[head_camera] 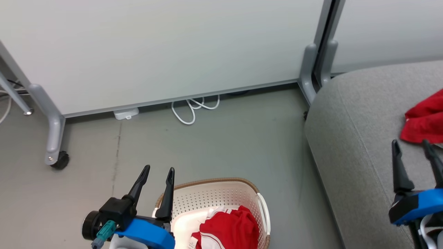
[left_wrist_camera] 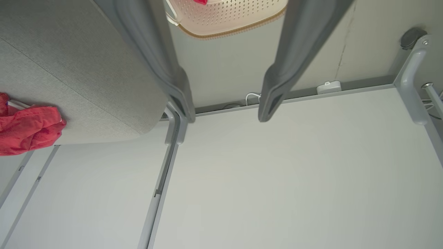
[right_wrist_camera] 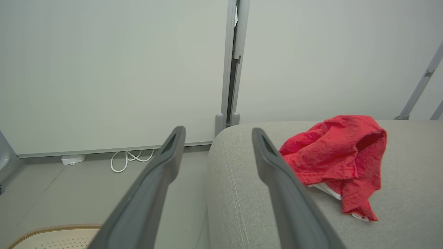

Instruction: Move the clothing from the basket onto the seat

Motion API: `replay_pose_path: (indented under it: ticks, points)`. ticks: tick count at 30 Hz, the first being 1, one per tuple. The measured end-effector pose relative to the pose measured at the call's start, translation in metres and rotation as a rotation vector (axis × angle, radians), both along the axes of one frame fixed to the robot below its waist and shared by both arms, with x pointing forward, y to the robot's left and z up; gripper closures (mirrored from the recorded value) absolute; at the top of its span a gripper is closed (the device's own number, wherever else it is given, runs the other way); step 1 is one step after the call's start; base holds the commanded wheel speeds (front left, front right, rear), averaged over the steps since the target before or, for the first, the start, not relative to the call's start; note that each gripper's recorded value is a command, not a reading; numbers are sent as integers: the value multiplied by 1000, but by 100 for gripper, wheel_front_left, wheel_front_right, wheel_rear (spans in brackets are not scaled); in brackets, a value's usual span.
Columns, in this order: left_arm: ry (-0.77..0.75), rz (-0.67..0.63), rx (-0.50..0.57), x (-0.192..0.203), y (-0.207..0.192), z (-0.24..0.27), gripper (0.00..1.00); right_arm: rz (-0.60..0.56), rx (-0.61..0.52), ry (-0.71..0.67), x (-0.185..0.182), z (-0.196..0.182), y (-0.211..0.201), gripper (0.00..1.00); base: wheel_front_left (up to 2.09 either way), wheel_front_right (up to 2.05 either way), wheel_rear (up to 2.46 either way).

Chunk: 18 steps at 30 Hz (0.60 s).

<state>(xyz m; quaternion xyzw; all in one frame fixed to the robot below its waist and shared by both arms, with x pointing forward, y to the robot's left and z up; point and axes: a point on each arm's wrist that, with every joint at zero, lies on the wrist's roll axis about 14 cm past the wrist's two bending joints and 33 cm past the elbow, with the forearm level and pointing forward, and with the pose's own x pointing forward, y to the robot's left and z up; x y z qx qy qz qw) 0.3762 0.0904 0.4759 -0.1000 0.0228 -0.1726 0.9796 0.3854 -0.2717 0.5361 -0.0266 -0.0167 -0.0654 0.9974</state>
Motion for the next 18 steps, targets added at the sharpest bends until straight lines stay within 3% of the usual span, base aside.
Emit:
replay_pose_path:
  ticks: [10,18]
  points:
    - [-9,160,13,-17,53,3,0,153,65,11,-7,-12,68,0,0,0,0]
    - [0,235,21,-23,77,-1,0,210,81,37,-9,-24,91,0,0,0,0]
